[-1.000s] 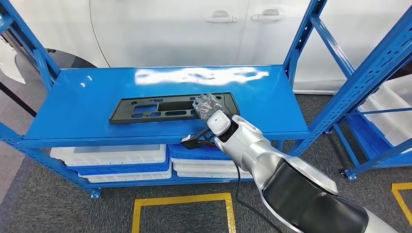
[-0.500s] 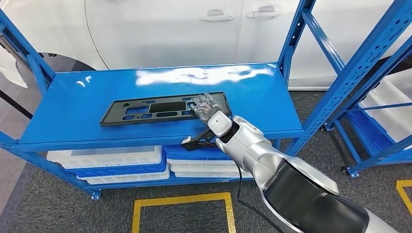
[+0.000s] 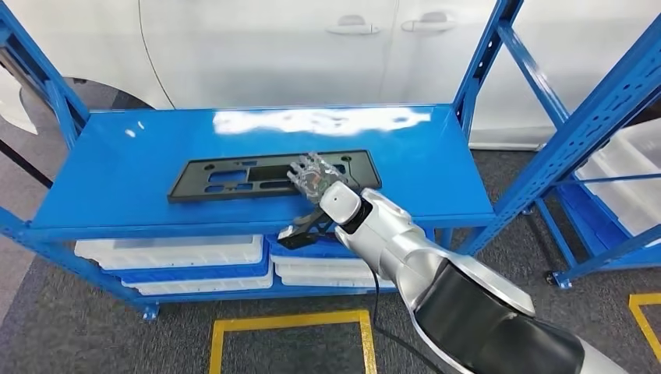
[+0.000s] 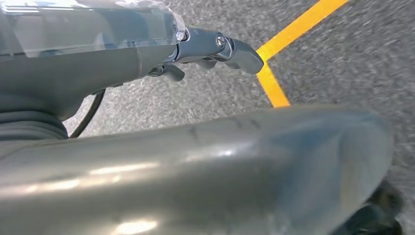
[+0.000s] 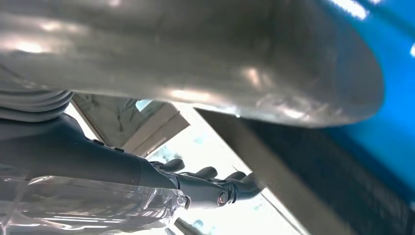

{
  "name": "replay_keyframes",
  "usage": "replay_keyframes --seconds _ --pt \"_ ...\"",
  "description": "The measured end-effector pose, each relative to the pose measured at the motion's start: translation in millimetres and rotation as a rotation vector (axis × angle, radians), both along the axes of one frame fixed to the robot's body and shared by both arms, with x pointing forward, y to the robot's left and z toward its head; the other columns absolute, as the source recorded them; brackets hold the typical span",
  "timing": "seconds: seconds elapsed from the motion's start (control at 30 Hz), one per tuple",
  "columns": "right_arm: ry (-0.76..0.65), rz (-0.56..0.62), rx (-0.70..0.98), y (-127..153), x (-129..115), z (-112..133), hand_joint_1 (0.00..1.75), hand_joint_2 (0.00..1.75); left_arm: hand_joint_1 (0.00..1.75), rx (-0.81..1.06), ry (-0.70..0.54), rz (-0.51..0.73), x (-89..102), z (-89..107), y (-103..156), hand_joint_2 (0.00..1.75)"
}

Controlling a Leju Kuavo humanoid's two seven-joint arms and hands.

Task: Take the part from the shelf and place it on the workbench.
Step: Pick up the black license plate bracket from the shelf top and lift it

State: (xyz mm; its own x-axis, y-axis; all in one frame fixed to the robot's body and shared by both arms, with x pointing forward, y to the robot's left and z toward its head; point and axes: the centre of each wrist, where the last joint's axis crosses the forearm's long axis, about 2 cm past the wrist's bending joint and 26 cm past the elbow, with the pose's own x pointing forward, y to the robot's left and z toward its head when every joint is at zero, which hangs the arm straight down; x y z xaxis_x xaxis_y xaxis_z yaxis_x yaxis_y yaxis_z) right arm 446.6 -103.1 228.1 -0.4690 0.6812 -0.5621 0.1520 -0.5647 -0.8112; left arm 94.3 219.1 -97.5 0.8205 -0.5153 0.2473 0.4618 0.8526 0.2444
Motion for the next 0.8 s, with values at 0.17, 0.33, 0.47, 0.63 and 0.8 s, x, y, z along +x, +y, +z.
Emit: replay_keyframes --seconds 0.17,0.33,0.47,0.63,0.8 --pt "0.009 -0.004 -0.003 -1.3 -0.9 -3.5 0.0 0.0 0.0 0.001 0.001 -0.001 0.4 0.0 0.2 0.0" --pt "0.003 -0.006 -0.003 -2.1 0.3 -1.5 0.0 0.0 0.0 -0.002 0.003 -0.014 0.3 0.0 -0.1 0.0" --pt "0.004 -0.01 -0.005 -4.0 0.9 -1.9 0.0 0.0 0.0 -0.01 -0.011 -0.024 0.7 0.1 -0.2 0.0" --pt "0.011 -0.012 -0.007 -4.1 -0.2 -4.5 0.0 0.0 0.0 -0.011 -0.006 -0.021 -0.5 -0.2 0.0 0.0" --pt "0.013 -0.012 -0.008 -4.2 -0.4 -5.1 0.0 0.0 0.0 -0.004 -0.002 -0.02 -1.0 -0.4 0.8 0.0"
